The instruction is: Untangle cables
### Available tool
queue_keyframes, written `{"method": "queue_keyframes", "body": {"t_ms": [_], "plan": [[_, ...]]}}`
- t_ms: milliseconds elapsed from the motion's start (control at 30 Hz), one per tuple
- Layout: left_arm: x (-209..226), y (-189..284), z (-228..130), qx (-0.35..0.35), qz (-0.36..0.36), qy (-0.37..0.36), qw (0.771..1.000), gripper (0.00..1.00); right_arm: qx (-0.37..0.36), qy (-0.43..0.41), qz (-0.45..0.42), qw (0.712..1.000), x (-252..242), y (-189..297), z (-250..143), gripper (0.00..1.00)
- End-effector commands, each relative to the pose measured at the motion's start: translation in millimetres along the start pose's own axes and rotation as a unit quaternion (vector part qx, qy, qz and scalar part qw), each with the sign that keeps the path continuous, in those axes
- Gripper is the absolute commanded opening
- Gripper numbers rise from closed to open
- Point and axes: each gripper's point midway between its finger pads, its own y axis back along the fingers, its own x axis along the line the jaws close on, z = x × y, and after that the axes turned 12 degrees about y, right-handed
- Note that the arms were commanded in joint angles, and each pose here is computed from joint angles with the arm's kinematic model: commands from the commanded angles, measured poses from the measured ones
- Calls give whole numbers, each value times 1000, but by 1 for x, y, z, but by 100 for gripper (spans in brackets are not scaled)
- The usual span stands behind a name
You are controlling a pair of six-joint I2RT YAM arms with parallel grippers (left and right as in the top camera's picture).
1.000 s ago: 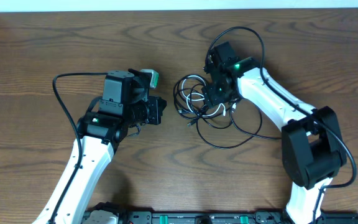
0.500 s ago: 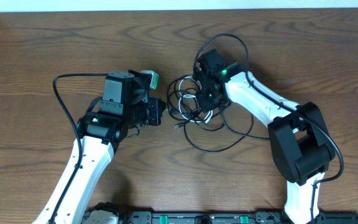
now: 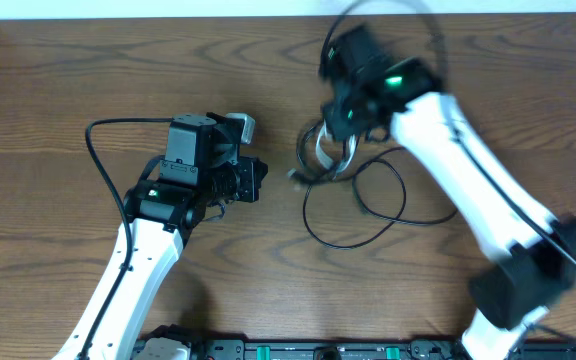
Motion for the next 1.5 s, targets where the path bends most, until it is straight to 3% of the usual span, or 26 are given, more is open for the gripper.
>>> {"method": "queue_keyframes", "body": {"t_ms": [0, 133, 233, 400, 500, 533, 700, 933, 1100, 1200, 1333, 1467], "plan": [[-2, 2, 1, -4, -1, -7, 1000, 8, -146, 3, -32, 989, -8, 109, 49, 1], [-2, 2, 1, -4, -1, -7, 1000, 8, -220, 10, -41, 975, -8, 163, 63, 1], [-2, 2, 1, -4, -1, -8, 1000, 8, -225, 11, -41, 973, -7, 173, 59, 1], [-15, 3, 1, -2, -36, -15, 999, 28, -177, 12, -34, 984, -4, 151, 43, 1], [-48, 8, 7, -6, -121, -54, 991, 30, -164, 15, -30, 986, -1, 143, 41, 1], [-62, 12, 12, -16, -157, -77, 985, 36, -164, 17, -29, 986, 2, 143, 41, 1], [-74, 13, 36, -66, -178, -112, 975, 45, -169, 21, -26, 985, 6, 144, 43, 1], [-80, -22, 14, -20, -183, -162, 969, 56, -169, 24, -24, 985, 8, 144, 43, 1], [-101, -56, -5, 3, -208, -210, 955, 57, -168, 24, -24, 985, 8, 144, 43, 1], [-115, -72, -7, -4, -227, -232, 946, 58, -165, 24, -24, 986, 9, 144, 42, 1], [-125, -92, -1, -32, -229, -255, 939, 71, -159, 24, -23, 987, 9, 143, 39, 1], [-127, -103, 10, -68, -203, -265, 940, 70, -152, 24, -23, 988, 9, 142, 35, 1]]}}
